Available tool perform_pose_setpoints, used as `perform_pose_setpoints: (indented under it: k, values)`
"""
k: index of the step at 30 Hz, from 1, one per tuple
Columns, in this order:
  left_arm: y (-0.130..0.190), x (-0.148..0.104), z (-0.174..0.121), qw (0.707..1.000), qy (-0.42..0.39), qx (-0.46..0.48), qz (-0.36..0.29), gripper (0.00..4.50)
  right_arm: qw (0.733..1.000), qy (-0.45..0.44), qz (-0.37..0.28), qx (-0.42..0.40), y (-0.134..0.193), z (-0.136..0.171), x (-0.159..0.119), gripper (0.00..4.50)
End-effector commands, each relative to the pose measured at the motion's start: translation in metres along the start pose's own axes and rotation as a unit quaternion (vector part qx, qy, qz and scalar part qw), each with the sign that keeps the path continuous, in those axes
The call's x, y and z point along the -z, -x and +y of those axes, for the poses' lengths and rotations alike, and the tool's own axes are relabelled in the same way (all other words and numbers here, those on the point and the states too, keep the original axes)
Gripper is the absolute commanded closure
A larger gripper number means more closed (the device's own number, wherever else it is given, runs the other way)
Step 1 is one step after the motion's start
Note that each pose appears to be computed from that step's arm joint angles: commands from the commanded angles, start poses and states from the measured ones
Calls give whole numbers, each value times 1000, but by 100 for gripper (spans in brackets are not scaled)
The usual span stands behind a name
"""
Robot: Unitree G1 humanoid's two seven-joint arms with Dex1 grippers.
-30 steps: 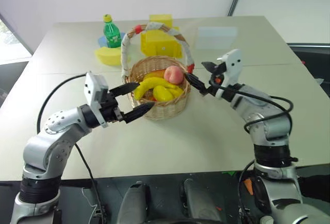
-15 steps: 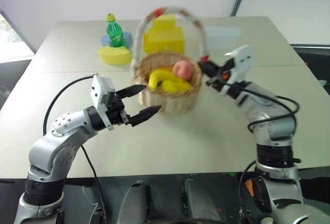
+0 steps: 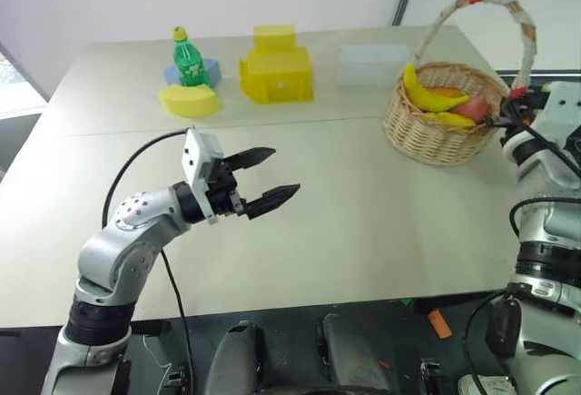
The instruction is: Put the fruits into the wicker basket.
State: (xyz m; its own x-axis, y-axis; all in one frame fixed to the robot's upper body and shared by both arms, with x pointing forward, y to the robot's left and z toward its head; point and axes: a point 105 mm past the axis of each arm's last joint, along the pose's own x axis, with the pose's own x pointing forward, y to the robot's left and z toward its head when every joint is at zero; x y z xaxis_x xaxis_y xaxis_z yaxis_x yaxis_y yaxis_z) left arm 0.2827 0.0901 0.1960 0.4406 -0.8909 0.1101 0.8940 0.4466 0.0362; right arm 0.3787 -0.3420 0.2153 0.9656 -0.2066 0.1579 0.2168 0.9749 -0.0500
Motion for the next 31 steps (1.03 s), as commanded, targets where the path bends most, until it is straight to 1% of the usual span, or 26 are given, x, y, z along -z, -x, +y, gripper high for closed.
perform_pose_setpoints:
  k: [1, 3, 5, 6, 9, 11, 12, 14, 16, 17, 19, 21, 23, 25, 28, 31]
  values:
    - [0, -8, -1, 1000, -21, -1, -15, 0, 999, 11, -48, 3, -1, -6, -27, 320]
    - [1, -7, -1, 1000, -21, -3, -16, 0, 999, 12, -53, 1, 1, -6, -30, 220]
    - [4, -7, 0, 1000, -23, -9, -13, 0, 997, 39, -69, 5, 7, -7, -39, 110]
    - [6, -6, 2, 1000, -24, -14, -12, 0, 996, 48, -74, 4, 11, -8, -44, 64]
    - [14, -6, 12, 999, -25, -44, -8, 0, 993, 72, -91, -6, 30, -14, -58, 64]
    - [21, -4, 21, 997, -26, -73, -6, 0, 990, 94, -93, -41, 44, -11, -60, 64]
    - [27, 2, 26, 995, -30, -94, 4, 0, 988, 104, -82, -74, 53, -6, -54, 64]
    - [41, 12, 36, 991, -30, -130, 22, 0, 981, 127, -40, -141, 71, 5, -33, 64]
    - [53, 21, 41, 987, -32, -155, 34, 0, 967, 148, -11, -205, 87, 21, -16, 64]
    - [60, 27, 44, 984, -33, -169, 44, 0, 959, 146, -7, -241, 94, 34, -10, 64]
    - [74, 41, 50, 978, -29, -195, 65, 0, 937, 127, 5, -325, 111, 66, 3, 64]
    - [87, 50, 57, 970, -27, -229, 72, 0, 915, 107, 10, -390, 122, 97, 13, 64]
    - [98, 55, 63, 961, -32, -263, 76, 0, 901, 81, 5, -426, 124, 123, 17, 64]
    - [106, 56, 66, 955, -37, -284, 78, 0, 893, 68, 3, -446, 123, 140, 21, 64]
    - [114, 54, 65, 949, -43, -302, 76, 0, 884, 54, 0, -464, 118, 158, 27, 64]
    - [118, 57, 59, 949, -38, -301, 83, 0, 883, 52, -1, -467, 112, 165, 32, 64]
